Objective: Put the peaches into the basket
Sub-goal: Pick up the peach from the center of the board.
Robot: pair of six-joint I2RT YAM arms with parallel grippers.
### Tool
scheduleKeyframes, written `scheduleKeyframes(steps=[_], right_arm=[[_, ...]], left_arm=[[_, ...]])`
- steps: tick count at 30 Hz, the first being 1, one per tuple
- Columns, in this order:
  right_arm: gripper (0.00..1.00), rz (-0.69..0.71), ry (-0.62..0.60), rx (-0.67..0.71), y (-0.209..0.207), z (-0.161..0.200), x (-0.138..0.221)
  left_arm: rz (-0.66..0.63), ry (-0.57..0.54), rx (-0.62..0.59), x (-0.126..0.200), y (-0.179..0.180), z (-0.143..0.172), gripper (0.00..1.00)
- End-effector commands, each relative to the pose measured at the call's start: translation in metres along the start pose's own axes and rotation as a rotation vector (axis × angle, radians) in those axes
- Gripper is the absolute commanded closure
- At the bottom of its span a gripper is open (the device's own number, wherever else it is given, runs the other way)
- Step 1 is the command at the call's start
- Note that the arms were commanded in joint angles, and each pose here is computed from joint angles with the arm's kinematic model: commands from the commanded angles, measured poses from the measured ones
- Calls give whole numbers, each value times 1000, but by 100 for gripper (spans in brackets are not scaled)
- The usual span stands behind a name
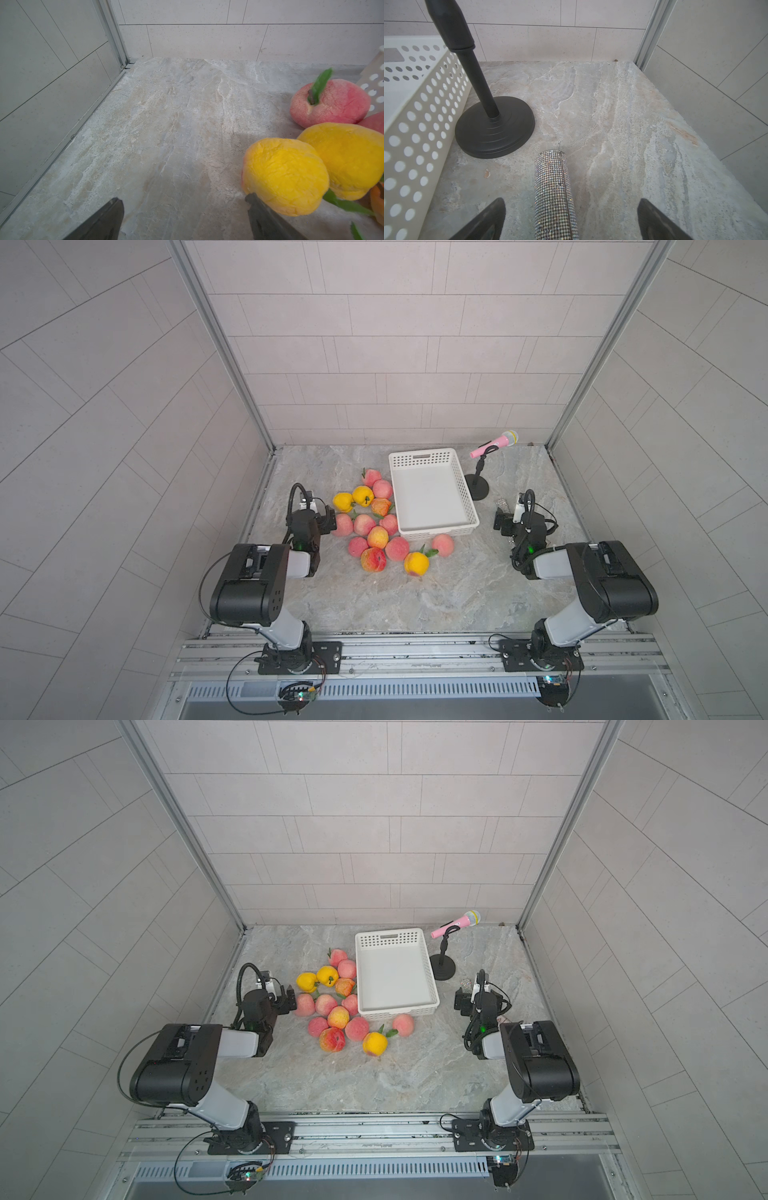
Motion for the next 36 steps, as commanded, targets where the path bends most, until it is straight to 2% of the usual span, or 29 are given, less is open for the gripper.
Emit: scheduleKeyframes(steps=[1,12,14,17,19,20,23,25,29,32,36], right_arm=[[0,-4,-20,7,0,-6,1],[0,-1,-17,11,0,-5,1],[0,24,-43,21,2,-10,6],[0,100,14,32,1,-37,16],[0,138,23,-23,-2,-52,24],[0,127,12,-59,-2,-56,28],[0,-33,-21,-162,9,-62,41],[2,-100,3,-223,15,-64,47],[6,-245,40,-358,31,-66,60],[8,-362,94,-343,56,-67,72],[9,-473,137,-283,82,-68,96]], left_arm=[[-2,-22,2,2,2,-3,0],[-9,-35,11,5,3,-5,0],[-48,-45,12,13,6,-12,0],[-145,-39,28,29,13,-24,0],[-216,-46,48,42,17,-34,0],[-236,-58,70,48,18,-37,0],[-276,-80,193,62,26,-48,0],[-283,-51,247,67,29,-56,0],[-70,21,338,63,12,-75,0],[67,106,348,50,-5,-85,3],[206,165,346,33,-24,-102,5]])
Point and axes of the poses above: each gripper's point midway between its finger pads, its own x axis back along the fingers, its own y axis along the line the jaws close on, z = x × y, the point moved 8 cm from there along x, back along the fingers, and after that the axes turned 5 degrees about -x, right-handed, at the moved point
